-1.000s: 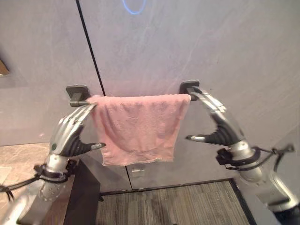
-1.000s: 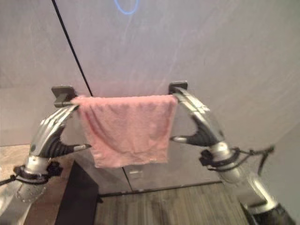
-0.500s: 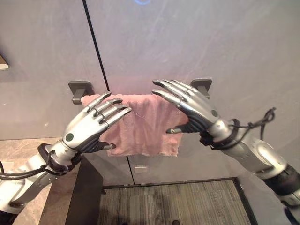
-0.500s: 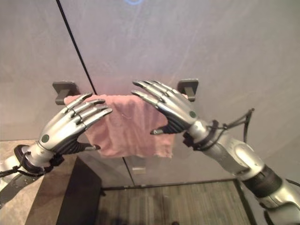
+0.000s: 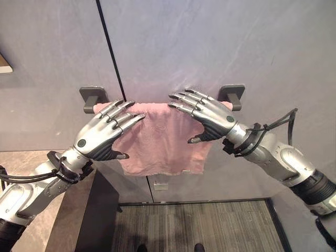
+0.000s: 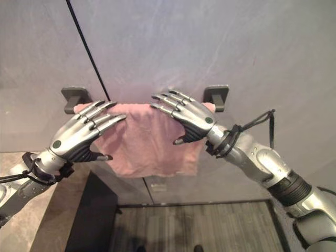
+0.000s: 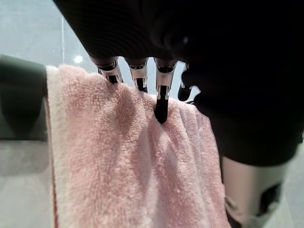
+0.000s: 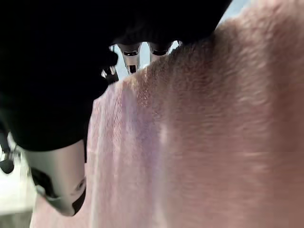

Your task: Put brush and paste in cup on sink, flatten towel.

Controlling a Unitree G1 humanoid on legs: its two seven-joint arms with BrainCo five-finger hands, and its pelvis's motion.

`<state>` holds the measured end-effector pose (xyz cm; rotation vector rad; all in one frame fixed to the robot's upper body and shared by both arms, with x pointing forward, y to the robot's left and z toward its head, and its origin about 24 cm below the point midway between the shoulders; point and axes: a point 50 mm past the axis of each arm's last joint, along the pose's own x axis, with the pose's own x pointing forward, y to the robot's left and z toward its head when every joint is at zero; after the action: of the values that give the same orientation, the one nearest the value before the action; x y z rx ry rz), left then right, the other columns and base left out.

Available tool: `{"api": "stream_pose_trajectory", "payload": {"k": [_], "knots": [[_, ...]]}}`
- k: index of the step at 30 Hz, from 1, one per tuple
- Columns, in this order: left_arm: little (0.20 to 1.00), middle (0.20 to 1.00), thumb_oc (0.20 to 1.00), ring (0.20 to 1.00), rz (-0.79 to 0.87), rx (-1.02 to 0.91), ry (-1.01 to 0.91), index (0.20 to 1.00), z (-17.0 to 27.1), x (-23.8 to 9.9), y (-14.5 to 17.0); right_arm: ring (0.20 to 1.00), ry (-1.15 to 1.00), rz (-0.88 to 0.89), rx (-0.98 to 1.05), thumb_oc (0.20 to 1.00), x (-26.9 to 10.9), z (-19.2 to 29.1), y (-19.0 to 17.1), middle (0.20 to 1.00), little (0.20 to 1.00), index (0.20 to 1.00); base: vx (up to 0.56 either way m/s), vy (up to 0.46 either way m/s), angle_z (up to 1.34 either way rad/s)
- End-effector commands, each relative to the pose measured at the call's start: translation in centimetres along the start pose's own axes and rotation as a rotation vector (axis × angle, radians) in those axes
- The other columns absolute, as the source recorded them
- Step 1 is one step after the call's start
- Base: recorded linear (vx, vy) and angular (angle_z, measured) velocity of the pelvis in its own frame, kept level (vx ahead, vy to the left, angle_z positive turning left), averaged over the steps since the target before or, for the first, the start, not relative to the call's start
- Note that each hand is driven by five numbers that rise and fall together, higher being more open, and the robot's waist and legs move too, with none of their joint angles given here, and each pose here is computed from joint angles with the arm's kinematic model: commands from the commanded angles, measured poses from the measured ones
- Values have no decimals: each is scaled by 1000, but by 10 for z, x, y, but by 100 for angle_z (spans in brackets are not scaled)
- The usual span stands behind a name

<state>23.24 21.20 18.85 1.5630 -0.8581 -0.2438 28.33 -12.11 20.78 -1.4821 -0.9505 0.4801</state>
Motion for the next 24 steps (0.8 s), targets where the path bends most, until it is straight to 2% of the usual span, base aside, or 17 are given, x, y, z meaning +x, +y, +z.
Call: {"api": "stream_pose_trajectory", "payload": {"k": [1, 5, 12, 20, 23, 24], "knots": [[1000, 1000, 1000, 1000, -148, 74, 100, 1000, -27, -8, -3, 1000, 83, 122, -56, 1000, -12, -20, 7, 1000, 1000, 1000, 0, 0, 0], [1000, 1000, 1000, 1000, -209, 80, 143, 1000, -34, -20, -7, 1000, 127, 186, -98, 1000, -29, -30, 8, 1000, 1000, 1000, 0, 0, 0], [1000, 1000, 1000, 1000, -326, 45, 324, 1000, -53, -61, -23, 1000, 313, 353, -177, 1000, -87, -61, 16, 1000, 1000, 1000, 4, 0, 0], [1000, 1000, 1000, 1000, -319, 2, 420, 1000, -58, -75, -30, 1000, 504, 334, -121, 1000, -124, -75, 25, 1000, 1000, 1000, 0, 0, 0], [1000, 1000, 1000, 1000, -283, -79, 486, 1000, -57, -80, -38, 1000, 522, 309, -86, 1000, -126, -73, 29, 1000, 1000, 1000, 0, 0, 0], [1000, 1000, 1000, 1000, -232, -183, 572, 1000, -58, -87, -48, 1000, 550, 268, -22, 1000, -126, -71, 34, 1000, 1000, 1000, 0, 0, 0]]}}
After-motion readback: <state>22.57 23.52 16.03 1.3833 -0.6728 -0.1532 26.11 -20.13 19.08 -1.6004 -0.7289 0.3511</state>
